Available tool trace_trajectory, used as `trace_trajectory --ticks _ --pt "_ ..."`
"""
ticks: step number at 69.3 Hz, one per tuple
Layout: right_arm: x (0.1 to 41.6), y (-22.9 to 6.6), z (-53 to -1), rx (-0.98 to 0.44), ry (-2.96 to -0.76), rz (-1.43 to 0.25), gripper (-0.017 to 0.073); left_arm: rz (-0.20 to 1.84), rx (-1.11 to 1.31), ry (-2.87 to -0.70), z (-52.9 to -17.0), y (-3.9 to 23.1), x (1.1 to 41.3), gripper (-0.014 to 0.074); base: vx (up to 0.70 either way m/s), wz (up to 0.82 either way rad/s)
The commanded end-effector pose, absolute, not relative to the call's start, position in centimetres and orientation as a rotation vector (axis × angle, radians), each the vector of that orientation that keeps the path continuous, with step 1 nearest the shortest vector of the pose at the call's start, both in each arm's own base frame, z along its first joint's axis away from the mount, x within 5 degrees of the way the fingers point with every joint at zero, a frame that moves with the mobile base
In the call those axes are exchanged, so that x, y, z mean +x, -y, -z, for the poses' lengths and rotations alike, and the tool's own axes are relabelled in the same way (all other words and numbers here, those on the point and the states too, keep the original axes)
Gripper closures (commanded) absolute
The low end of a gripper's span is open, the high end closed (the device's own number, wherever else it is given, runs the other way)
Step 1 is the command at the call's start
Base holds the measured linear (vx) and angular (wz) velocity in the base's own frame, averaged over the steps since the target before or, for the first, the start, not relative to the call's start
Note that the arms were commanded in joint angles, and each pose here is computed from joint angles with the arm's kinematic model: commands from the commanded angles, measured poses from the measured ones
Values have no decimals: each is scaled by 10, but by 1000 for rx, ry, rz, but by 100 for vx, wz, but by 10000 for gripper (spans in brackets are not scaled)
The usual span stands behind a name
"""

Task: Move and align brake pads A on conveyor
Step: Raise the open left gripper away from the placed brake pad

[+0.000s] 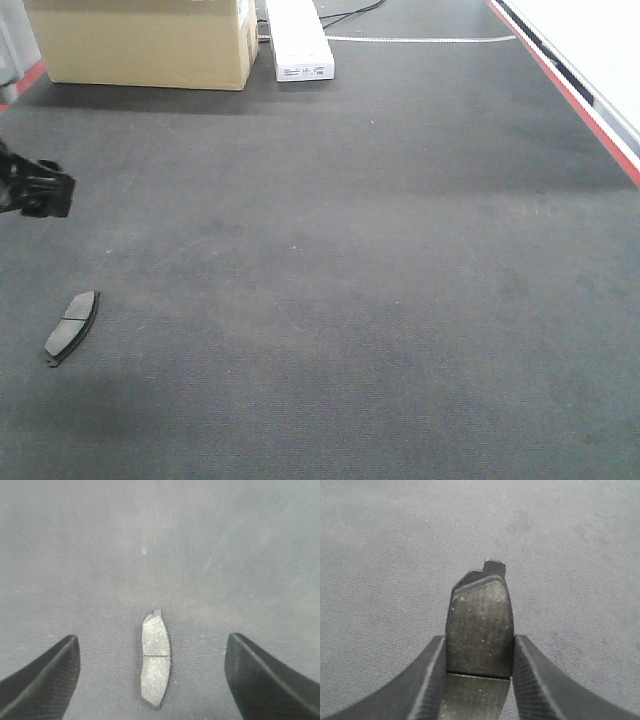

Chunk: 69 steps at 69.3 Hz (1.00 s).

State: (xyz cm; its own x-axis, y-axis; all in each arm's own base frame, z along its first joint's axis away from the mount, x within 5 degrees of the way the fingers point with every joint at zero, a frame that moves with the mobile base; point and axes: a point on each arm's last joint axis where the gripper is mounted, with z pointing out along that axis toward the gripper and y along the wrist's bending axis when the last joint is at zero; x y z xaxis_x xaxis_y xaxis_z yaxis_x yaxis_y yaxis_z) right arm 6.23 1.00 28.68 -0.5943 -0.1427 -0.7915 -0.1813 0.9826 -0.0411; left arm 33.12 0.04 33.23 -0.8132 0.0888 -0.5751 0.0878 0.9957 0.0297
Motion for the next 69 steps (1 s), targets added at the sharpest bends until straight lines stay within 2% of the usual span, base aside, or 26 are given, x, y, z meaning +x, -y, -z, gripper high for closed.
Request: trace_trajectory --ticks 1,28,43,56,69 --pt "67 -9 -301 -216 -2111 -35 566 3 111 -2340 -358 3 304 39 0 0" --pt "67 -9 -301 -216 -2111 -35 566 -20 95 -2125 -327 2 182 39 0 0" --pt "67 -9 -301 -216 -2111 -35 566 -24 95 -2024 -322 2 124 39 0 0" --pt "67 -9 -301 -216 -2111 -35 566 -28 95 -1913 -328 2 84 39 0 0" --pt "67 -9 -301 -216 -2111 -35 566 -31 100 -1903 -327 3 62 39 0 0"
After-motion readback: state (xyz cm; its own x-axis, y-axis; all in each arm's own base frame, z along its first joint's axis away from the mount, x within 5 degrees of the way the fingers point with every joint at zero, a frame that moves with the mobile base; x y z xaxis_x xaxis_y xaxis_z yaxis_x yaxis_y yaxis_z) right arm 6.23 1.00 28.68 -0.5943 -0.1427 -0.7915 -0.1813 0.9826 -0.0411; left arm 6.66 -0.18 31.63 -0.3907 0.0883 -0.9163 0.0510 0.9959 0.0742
